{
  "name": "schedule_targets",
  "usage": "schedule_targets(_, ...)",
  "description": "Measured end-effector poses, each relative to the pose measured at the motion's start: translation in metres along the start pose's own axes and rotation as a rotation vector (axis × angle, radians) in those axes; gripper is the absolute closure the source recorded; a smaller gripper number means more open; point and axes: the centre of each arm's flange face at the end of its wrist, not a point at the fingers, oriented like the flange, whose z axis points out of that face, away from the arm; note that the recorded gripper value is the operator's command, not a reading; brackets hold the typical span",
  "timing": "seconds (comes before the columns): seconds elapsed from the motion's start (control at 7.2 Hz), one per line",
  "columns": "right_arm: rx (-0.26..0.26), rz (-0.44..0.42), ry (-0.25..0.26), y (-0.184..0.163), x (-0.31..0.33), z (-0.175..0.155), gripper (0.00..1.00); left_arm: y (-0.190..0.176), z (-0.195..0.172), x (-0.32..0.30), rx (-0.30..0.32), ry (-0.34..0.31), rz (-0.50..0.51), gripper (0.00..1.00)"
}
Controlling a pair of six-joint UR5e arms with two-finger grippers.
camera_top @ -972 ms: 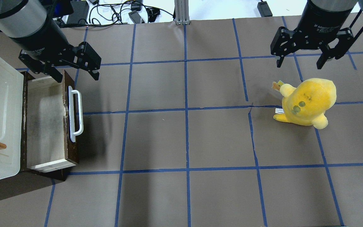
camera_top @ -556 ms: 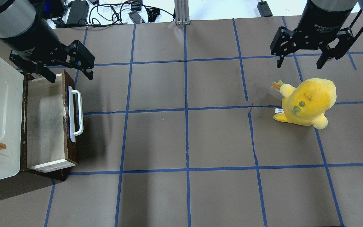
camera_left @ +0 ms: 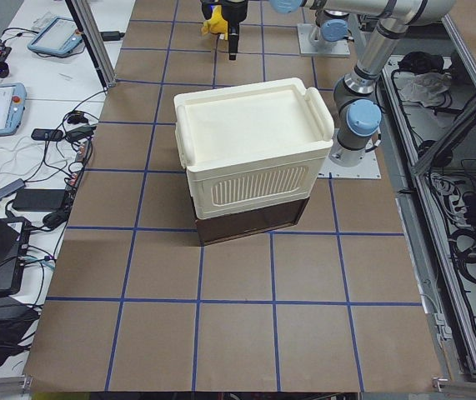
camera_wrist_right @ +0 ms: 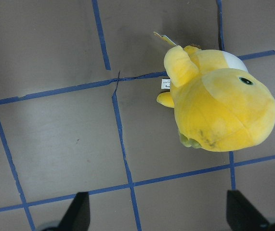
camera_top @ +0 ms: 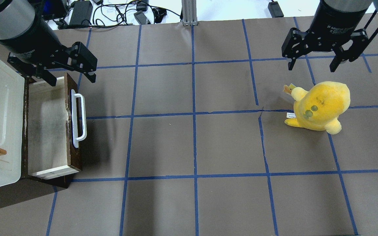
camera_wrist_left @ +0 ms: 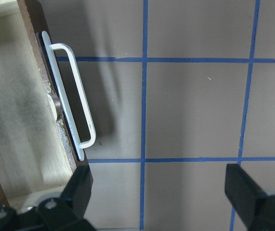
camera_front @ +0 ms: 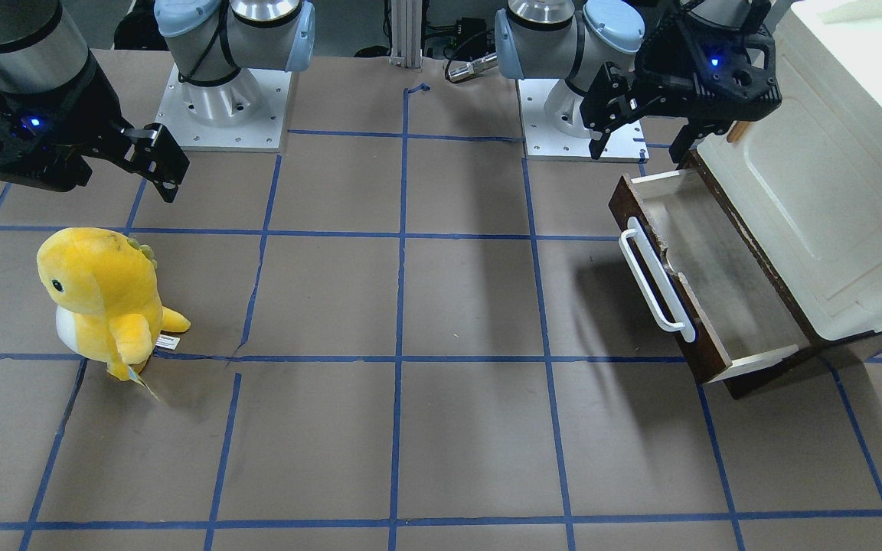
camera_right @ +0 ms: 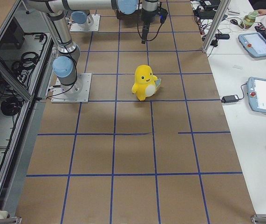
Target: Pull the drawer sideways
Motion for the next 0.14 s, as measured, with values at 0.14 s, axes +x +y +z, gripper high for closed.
schedule_targets(0.14, 0.000, 0.000, 0.000, 0.0000, 0.0000, 0.0000, 0.00, 0.0002, -0.0002, 0.0000, 0.000, 0.000, 0.000, 0.00)
